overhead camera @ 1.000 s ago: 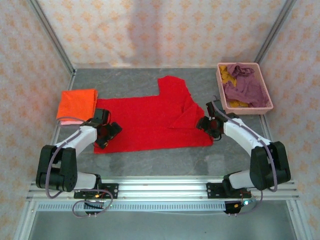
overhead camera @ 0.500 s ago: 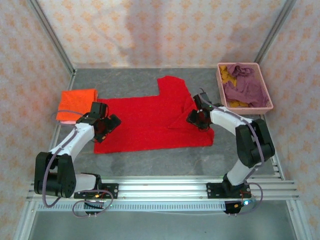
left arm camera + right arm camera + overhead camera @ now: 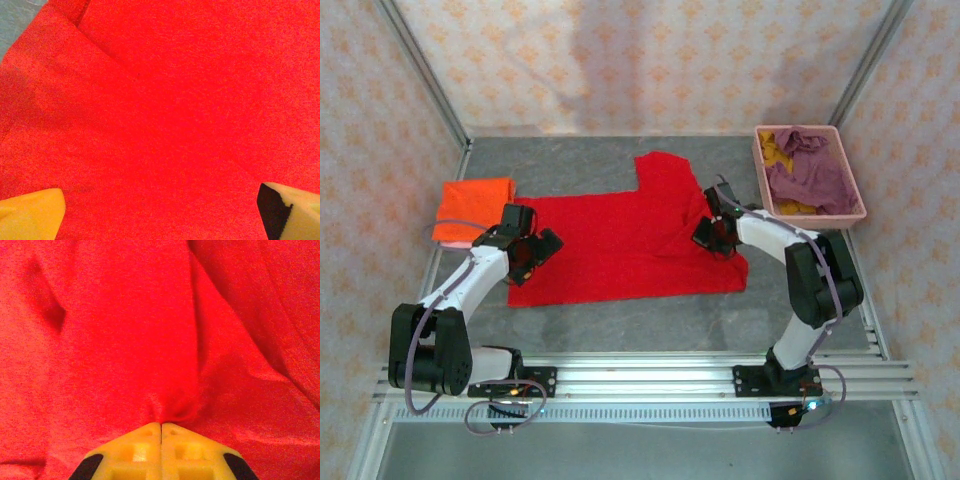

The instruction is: Fold and stack the t-shirts

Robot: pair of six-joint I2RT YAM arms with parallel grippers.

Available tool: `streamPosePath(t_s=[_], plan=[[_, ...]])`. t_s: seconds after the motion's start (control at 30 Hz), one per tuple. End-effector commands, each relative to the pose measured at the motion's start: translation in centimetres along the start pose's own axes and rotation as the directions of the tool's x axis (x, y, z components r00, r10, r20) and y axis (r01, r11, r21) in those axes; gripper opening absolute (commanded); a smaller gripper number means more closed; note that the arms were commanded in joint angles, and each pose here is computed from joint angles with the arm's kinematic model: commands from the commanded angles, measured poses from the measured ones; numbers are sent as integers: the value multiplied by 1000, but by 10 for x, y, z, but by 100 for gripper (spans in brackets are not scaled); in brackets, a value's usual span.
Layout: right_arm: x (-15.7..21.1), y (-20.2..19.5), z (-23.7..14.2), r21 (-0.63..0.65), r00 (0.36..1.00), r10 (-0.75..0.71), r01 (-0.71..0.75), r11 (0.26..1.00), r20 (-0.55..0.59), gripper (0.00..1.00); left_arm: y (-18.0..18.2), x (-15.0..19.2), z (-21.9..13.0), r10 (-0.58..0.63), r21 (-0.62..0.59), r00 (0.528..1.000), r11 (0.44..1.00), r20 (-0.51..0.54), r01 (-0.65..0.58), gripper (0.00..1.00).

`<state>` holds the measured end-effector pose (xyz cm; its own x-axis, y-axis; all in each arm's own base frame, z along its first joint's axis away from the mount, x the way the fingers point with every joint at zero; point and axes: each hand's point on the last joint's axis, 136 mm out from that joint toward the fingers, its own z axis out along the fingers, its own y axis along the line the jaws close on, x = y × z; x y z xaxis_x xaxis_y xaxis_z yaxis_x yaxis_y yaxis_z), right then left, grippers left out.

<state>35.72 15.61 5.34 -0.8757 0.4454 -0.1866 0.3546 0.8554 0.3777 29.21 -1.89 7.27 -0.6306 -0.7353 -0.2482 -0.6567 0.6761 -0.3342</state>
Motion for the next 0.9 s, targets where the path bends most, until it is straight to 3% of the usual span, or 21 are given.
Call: streamPosePath(t_s=[0.0,0.47,0.57,0.6,0.67,0.73,0.87], plan=[[-17,27,-11,-60,999,-23,25,998,36,0,-13,0,-2,47,34,999,998,6,-47,100],[-67,102,-3,-150,990,-80,97,984,119,2,-67,25,-7,242,182,969,952,44,-246,100],[-79,113,0,-148,985,-102,123,981,141,16,-70,28,-8,263,186,964,946,44,-267,100],[-83,118,1,-154,983,-116,138,979,142,32,-70,29,-8,270,186,962,944,44,-273,100],[-86,127,-2,-178,979,-138,164,970,149,53,-70,31,-7,281,184,959,941,44,-285,100],[-91,131,-9,-176,972,-159,190,966,175,59,-70,30,-7,285,182,957,940,49,-289,100],[-98,119,-23,-147,964,-145,180,973,223,61,-71,31,-6,297,185,953,935,58,-303,100]])
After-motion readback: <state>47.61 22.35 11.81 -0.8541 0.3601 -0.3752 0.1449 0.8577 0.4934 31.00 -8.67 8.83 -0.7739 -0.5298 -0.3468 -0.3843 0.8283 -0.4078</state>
